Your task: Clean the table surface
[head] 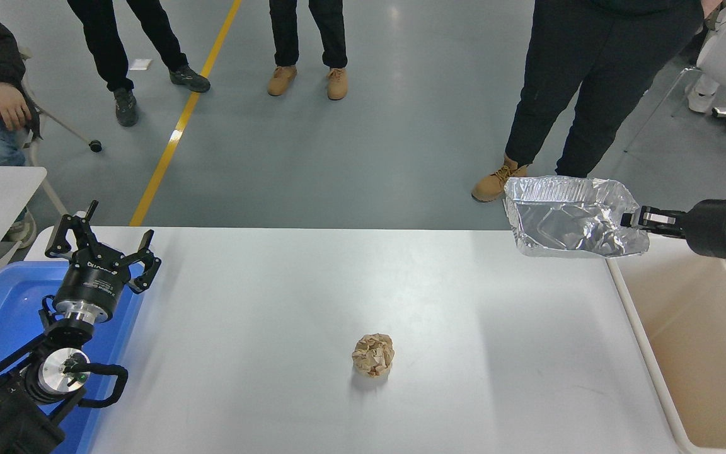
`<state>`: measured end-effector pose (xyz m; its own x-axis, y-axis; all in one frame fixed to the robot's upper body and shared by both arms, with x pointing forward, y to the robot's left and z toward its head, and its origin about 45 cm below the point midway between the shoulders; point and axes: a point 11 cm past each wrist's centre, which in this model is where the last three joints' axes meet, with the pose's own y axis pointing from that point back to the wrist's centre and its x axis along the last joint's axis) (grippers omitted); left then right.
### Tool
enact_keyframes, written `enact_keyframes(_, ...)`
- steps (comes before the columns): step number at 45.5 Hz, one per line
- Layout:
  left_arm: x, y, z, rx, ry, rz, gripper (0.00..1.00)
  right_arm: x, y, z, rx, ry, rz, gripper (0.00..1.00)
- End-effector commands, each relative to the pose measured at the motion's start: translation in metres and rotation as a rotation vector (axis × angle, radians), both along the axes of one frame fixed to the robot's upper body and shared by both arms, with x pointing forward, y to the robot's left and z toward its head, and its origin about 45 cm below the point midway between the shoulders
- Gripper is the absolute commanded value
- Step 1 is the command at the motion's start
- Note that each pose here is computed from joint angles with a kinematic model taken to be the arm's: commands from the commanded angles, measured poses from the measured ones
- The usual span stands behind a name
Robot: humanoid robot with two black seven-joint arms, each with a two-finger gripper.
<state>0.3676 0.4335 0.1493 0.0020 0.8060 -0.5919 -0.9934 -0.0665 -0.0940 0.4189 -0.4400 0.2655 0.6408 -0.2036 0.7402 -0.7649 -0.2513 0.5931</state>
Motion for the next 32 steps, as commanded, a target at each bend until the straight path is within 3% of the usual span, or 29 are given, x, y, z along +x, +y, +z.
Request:
enact_keyframes(1, 0.0, 0.0, 0.0, 0.0, 0.001, 0.0, 0.99, -0.007, -0.021, -0.002, 0.024, -0.002, -0.077, 0.0)
enact_keyframes(32, 0.0, 0.0, 0.0, 0.0, 0.001, 0.0, 0.99, -0.065, -0.108, 0.001, 0.038, -0.004, -0.275, 0.0)
